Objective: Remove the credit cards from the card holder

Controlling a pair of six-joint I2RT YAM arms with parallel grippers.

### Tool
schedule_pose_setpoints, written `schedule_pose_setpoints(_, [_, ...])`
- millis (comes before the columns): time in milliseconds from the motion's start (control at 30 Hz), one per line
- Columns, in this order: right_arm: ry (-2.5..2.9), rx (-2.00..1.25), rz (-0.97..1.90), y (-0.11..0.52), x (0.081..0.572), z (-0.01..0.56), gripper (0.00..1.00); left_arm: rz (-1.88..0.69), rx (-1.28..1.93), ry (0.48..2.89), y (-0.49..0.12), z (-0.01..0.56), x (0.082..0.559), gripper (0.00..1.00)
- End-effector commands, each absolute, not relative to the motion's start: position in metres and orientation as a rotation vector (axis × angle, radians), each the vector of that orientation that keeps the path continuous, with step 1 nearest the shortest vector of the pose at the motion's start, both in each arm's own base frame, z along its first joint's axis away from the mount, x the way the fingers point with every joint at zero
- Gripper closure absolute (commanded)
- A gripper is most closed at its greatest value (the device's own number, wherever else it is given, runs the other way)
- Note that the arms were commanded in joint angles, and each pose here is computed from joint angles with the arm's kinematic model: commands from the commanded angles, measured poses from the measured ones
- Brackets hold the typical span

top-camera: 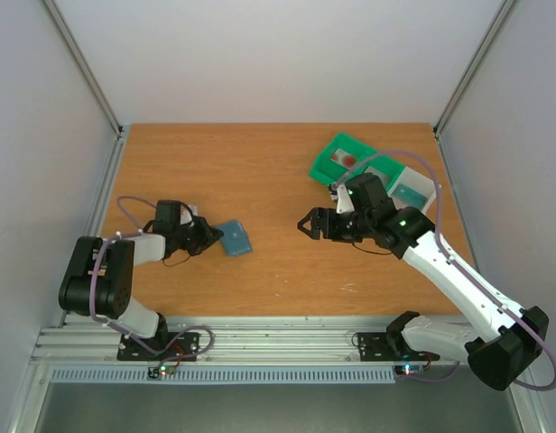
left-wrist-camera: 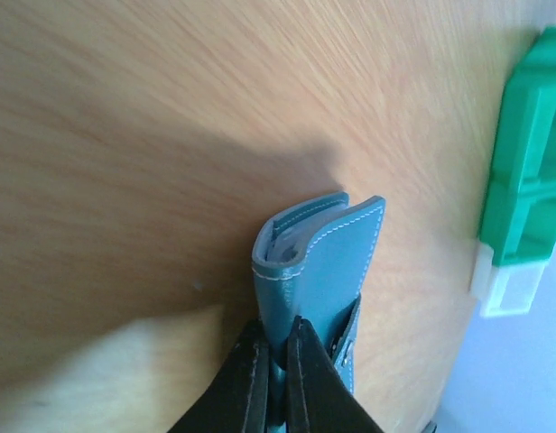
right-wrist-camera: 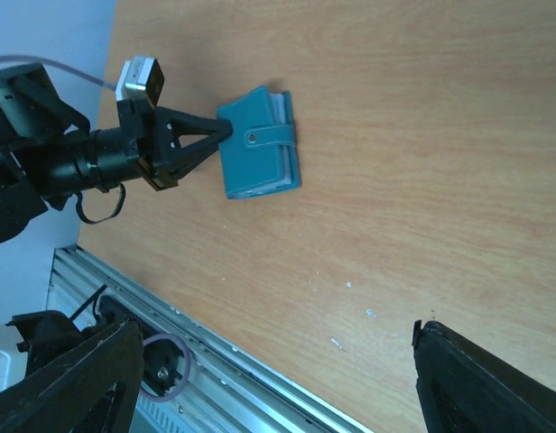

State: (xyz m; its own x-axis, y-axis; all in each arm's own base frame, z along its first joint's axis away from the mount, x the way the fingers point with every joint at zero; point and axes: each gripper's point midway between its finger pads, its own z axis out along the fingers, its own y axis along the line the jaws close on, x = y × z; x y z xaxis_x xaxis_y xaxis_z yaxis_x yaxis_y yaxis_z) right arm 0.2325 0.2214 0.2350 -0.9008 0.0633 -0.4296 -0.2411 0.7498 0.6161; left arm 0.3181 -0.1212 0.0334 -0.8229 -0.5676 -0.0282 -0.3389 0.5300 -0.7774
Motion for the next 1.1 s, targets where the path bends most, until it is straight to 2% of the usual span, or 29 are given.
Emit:
schedule_pose_setpoints(0, [2.569,-0.150,0.926,0.230,0.229,0.221,0.19,-1.266,-0.655,2.496,-0.149,0.049,0.306,0.99])
schedule_pose_setpoints(300, [2.663,-0.221,0.832,0.253,0.220,0.185,0.31,-1.407,-0.514,2.545,-0.208,0.055,0.279,1.00])
schedule_pose_setpoints(567, [2.766,-0.320,0.736,0.283,0.214,0.140,0.57,-1.483,-0.444,2.605,-0.240,0.047,0.260,0.98])
schedule_pose_setpoints(833, [2.863,-0.332,0.681,0.310,0.218,0.090,0.61,-1.480,-0.456,2.649,-0.246,0.039,0.247,0.77])
schedule_pose_setpoints(1067, [2.892,-0.329,0.666,0.325,0.229,0.071,0.63,-1.464,-0.471,2.669,-0.244,0.027,0.243,0.75])
